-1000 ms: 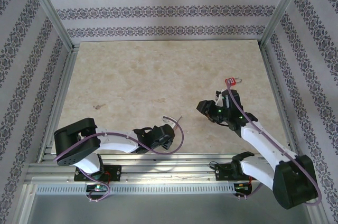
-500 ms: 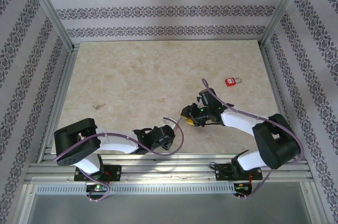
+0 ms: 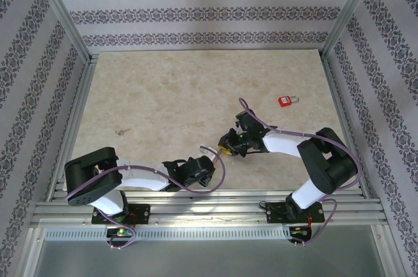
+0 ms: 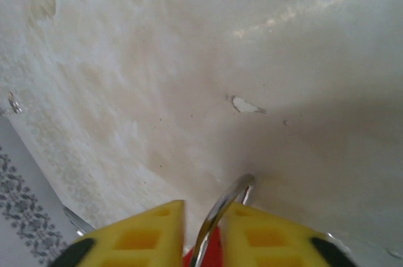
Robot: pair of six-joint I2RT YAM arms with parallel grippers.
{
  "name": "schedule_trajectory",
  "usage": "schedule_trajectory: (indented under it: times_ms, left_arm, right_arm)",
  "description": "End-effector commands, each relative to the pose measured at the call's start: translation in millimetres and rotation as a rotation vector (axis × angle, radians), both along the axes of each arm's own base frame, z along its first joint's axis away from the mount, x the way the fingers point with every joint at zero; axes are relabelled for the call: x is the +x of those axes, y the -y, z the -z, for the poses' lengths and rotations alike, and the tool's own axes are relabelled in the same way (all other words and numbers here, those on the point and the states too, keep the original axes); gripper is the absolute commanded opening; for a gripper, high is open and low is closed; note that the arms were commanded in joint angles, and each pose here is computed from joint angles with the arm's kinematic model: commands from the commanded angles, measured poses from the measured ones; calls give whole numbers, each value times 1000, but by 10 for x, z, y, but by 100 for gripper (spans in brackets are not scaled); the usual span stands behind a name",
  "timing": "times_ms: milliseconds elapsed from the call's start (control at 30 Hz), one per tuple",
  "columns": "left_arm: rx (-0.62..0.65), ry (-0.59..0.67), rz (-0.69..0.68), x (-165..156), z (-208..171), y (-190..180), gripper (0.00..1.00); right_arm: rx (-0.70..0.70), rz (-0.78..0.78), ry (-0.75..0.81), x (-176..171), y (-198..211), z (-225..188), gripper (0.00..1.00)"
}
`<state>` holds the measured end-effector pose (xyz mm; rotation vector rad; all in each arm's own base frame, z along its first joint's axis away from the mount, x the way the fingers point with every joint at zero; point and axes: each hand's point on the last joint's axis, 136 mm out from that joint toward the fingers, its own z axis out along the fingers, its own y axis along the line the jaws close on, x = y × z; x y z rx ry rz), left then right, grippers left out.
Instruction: Unlock with the key
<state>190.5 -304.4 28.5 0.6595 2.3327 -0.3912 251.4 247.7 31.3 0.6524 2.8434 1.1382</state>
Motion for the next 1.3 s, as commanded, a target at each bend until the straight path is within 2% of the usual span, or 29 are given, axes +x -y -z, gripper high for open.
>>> schedule_trajectory:
  times_ms: [0, 67, 200, 333, 433, 600, 967, 1133, 1200, 1267]
  left_arm:
    - [-26, 28, 6, -16, -97, 14, 8]
    - [-37, 30, -5, -11, -111, -14, 8]
    - [-82, -1, 4, -49, -120, 7, 8]
    - [-193, -60, -7, -54, -156, 32, 8]
    - [-308, -148, -33, -12, -151, 11, 8]
    - [-432, -272, -67, 37, -100, -28, 8]
    - [-472, -496, -120, 34, 195, 18, 8]
    - [-444, -523, -184, 72, 289, -55, 18]
    - [-424, -521, -203, 86, 298, -99, 28]
    - [-387, -517, -228, 103, 298, -153, 34]
  right_arm:
    - [-24, 11, 38, 85, -16, -8, 12]
    - [-35, 14, 61, 98, 8, -24, 5]
    - [-53, 16, 110, 124, 56, -70, 0]
    - [-47, 17, 159, 159, 65, -104, 0]
    - [-54, 14, 176, 170, 79, -78, 0]
    - [-54, -3, 170, 168, 57, 17, 0]
    - [-130, -30, 160, 117, 159, 192, 0]
    - [-159, -42, 158, 90, 206, 236, 0]
    - [-166, -47, 159, 77, 219, 235, 0]
    - [-174, -48, 159, 73, 234, 232, 0]
